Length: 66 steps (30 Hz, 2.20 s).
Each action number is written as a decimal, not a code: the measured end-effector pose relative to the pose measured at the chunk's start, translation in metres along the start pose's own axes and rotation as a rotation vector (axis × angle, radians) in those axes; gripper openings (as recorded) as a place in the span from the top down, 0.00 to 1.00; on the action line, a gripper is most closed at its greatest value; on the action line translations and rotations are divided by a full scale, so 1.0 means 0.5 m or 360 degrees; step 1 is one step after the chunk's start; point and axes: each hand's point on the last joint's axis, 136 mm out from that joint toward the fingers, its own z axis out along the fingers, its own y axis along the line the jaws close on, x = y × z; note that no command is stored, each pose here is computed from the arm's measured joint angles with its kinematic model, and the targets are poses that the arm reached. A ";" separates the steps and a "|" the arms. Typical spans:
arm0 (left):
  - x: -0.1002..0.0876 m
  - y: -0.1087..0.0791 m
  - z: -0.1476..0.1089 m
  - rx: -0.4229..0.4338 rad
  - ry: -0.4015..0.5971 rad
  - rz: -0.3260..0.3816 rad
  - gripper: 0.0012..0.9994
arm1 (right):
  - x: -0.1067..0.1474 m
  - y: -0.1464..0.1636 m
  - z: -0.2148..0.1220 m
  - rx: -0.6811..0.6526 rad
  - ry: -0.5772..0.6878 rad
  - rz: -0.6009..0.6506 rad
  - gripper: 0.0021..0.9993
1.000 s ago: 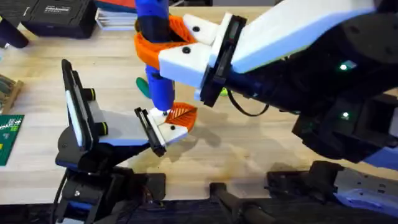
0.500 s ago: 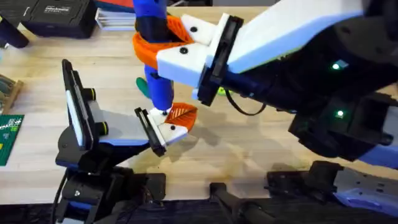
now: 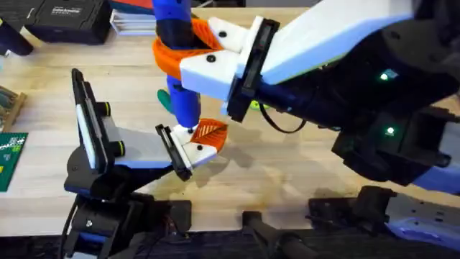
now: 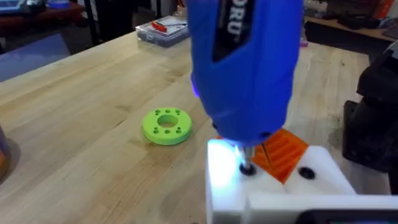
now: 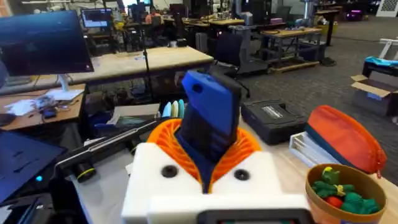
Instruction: Pick up the gripper from the table and insert it into the empty holder that is missing its gripper. Then pick up a screw, insert it into the mounting hole, and use the screwdriver to tighten it. Finally, clean up the table by picking up the vegetable and placing it into the bucket.
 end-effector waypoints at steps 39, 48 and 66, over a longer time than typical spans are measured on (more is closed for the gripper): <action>0.000 0.000 0.000 0.0000 -0.0001 0.0002 1.00 | 0.291 -0.552 -0.345 0.0947 0.1736 -0.1430 0.97; 0.000 0.000 0.000 0.0000 -0.0001 0.0002 1.00 | 0.469 -0.593 -0.410 0.0777 0.2100 -0.1247 0.97; 0.000 0.000 0.000 0.0000 -0.0001 0.0002 1.00 | 0.478 -0.566 -0.430 0.0900 0.2108 -0.0945 0.01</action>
